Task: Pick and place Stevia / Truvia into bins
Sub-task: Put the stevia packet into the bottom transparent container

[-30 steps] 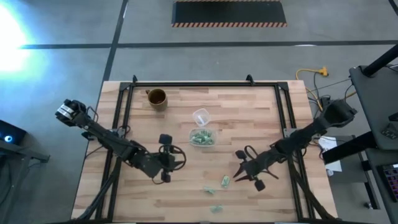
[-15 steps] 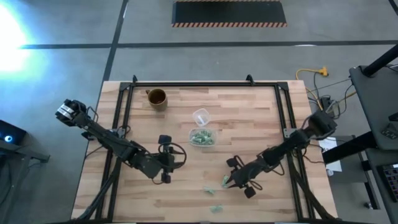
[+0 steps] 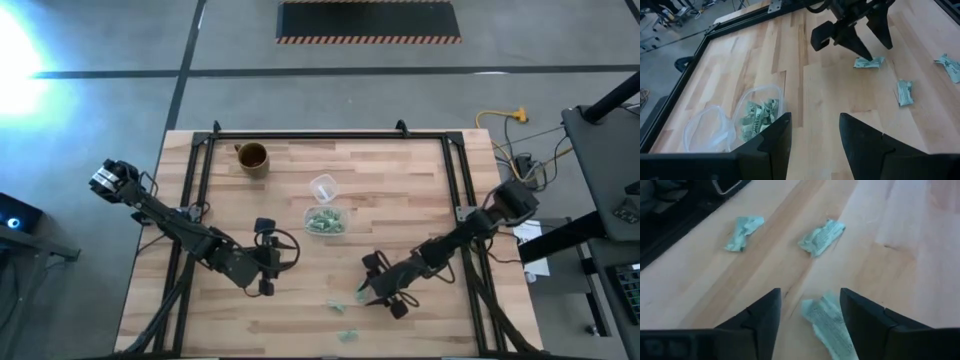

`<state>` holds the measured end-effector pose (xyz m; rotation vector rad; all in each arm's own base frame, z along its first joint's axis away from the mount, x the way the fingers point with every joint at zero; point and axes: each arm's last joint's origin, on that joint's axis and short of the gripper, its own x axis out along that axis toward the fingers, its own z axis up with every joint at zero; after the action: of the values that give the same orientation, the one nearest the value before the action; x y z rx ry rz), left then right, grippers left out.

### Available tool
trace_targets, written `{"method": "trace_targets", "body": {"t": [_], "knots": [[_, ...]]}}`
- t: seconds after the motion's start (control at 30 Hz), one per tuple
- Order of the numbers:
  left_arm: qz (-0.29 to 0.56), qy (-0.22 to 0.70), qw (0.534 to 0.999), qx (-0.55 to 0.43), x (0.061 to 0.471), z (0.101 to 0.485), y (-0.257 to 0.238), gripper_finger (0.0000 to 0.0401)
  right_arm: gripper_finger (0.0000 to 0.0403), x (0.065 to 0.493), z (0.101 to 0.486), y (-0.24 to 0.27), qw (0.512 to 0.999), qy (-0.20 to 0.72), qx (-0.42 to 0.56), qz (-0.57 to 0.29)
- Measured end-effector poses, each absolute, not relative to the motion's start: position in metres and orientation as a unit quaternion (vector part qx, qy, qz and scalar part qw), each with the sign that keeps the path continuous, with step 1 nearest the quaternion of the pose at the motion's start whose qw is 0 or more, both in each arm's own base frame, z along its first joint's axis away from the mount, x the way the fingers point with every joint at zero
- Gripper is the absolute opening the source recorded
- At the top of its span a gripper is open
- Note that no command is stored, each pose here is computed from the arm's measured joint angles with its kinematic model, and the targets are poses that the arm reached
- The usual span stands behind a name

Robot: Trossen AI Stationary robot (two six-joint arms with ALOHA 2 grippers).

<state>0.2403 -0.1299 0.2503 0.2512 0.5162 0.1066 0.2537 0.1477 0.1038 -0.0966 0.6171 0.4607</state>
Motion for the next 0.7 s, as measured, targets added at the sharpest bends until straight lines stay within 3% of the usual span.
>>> {"method": "trace_targets", "body": {"t": [0.7], "knots": [[0.054, 0.256, 0.958, 0.118, 0.24, 0.249, -0.13, 0.0148, 0.0215, 0.259, 0.088, 0.142, 0.927, 0.313, -0.053, 0.201]]}}
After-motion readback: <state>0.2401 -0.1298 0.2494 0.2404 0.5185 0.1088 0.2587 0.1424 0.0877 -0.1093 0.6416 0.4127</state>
